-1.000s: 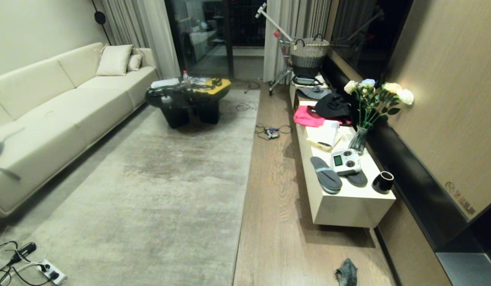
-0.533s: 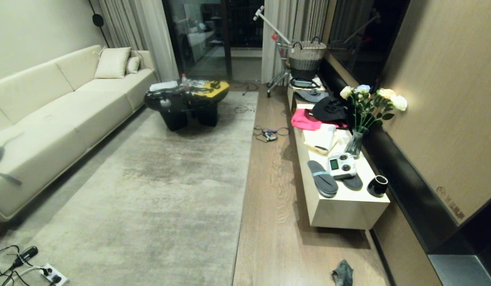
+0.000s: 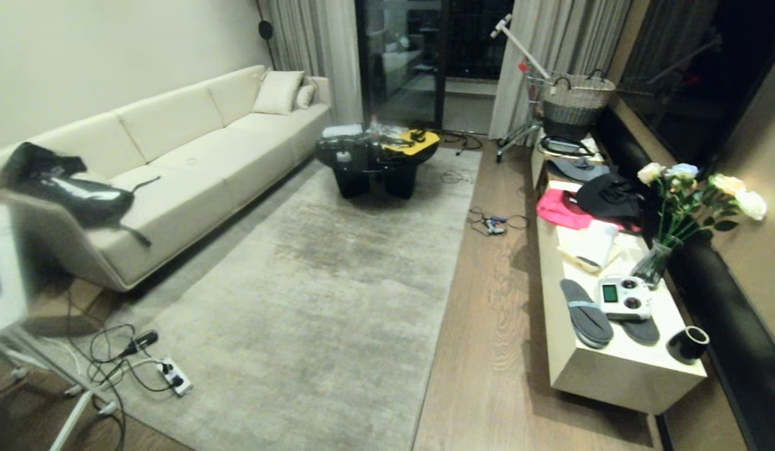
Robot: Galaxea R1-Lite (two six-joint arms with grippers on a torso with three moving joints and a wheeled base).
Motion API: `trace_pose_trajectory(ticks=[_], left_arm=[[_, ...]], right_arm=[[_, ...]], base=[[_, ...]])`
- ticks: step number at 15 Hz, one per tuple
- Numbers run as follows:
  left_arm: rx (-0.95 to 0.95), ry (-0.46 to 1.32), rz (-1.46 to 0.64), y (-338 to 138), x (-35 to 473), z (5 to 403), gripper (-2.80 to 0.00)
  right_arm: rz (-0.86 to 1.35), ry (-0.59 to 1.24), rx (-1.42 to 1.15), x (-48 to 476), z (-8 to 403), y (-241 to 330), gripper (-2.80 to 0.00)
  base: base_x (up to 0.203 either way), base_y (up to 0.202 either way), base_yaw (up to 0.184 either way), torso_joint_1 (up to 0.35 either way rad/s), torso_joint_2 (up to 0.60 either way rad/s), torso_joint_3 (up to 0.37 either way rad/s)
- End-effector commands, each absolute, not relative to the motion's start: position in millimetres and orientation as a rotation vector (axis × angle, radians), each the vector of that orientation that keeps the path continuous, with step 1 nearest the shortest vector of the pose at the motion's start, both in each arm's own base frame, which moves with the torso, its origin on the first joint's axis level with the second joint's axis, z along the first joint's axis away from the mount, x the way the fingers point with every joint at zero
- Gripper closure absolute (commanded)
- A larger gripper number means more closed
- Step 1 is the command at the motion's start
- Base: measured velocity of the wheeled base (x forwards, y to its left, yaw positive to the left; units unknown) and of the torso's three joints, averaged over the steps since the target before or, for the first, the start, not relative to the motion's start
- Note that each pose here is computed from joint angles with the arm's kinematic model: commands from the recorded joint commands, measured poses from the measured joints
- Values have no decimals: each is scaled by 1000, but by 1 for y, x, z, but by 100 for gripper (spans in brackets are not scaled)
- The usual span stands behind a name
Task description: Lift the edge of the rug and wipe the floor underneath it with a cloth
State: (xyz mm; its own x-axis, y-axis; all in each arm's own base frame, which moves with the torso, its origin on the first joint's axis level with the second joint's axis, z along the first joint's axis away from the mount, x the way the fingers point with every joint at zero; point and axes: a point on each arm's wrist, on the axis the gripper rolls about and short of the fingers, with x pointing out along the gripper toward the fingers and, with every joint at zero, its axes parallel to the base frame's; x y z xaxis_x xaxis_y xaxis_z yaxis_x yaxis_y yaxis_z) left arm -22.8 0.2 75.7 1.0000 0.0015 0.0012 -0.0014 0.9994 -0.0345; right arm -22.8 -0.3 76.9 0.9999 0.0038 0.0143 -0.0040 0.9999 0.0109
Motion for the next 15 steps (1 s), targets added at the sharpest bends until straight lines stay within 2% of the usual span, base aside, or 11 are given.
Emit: trace_pose_trajectory(ticks=[1,3,15], left_arm=[[-35,0,2,0,-23,76,0],[-35,0,2,0,-23,76,0],[-35,0,2,0,-23,76,0]], right_arm=[[3,-14,11,-23,77,0,0],[5,-14,12,-23,77,0,0],[5,-15,20,-23,77,0,0]], base=[[3,-10,166,153,-326,-192],[0,-7,116,34,-84,-36],[0,0,0,0,0,0]])
